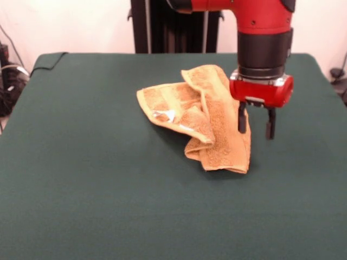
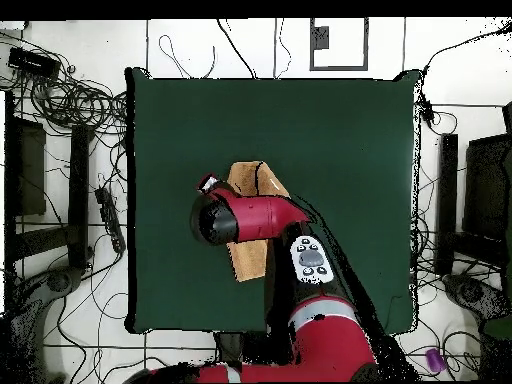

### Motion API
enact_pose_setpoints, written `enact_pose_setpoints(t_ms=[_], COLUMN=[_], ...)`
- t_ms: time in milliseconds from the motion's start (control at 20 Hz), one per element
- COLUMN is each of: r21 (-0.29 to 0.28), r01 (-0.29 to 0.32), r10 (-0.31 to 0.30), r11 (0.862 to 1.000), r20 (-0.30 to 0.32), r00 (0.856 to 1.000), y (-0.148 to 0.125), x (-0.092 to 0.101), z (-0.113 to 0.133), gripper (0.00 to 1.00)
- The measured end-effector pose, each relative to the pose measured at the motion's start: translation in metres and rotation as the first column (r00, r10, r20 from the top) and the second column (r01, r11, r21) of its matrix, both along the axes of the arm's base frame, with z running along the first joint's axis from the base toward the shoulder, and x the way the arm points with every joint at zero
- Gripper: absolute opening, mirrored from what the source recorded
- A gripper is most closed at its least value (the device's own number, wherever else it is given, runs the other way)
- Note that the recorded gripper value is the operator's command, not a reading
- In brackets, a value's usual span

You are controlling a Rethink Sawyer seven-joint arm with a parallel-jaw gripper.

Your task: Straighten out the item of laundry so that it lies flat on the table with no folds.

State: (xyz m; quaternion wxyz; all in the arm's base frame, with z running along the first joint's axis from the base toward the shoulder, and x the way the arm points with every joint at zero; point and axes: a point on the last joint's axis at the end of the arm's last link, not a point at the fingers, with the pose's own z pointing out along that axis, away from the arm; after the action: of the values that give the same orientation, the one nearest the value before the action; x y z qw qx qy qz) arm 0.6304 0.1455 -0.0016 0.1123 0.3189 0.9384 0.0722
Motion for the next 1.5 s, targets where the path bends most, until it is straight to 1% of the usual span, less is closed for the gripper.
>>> enact_pose_setpoints(t_ms=[200,400,750,800,1000,1250,1500], r21=[0.025,0.042,0.041,0.041,0.051,0.063,0.067], r01=[-0.011,-0.008,-0.019,-0.025,-0.039,-0.059,-0.064], r10=[0.011,0.009,0.021,0.026,0.04,0.059,0.066], r11=[1.0,0.999,0.999,0.999,0.998,0.996,0.996], r20=[-0.025,-0.045,-0.036,-0.025,-0.011,-0.009,-0.038], r00=[1.0,0.999,0.999,0.999,0.999,0.998,0.997], y=[0.002,0.001,0.004,0.006,0.015,0.025,0.027], x=[-0.003,-0.003,-0.001,-0.001,-0.003,-0.012,-0.028], z=[-0.001,0.003,0.032,0.042,0.057,0.07,0.066], gripper=[1.0,1.0,1.0,1.0,1.0,1.0,1.0])
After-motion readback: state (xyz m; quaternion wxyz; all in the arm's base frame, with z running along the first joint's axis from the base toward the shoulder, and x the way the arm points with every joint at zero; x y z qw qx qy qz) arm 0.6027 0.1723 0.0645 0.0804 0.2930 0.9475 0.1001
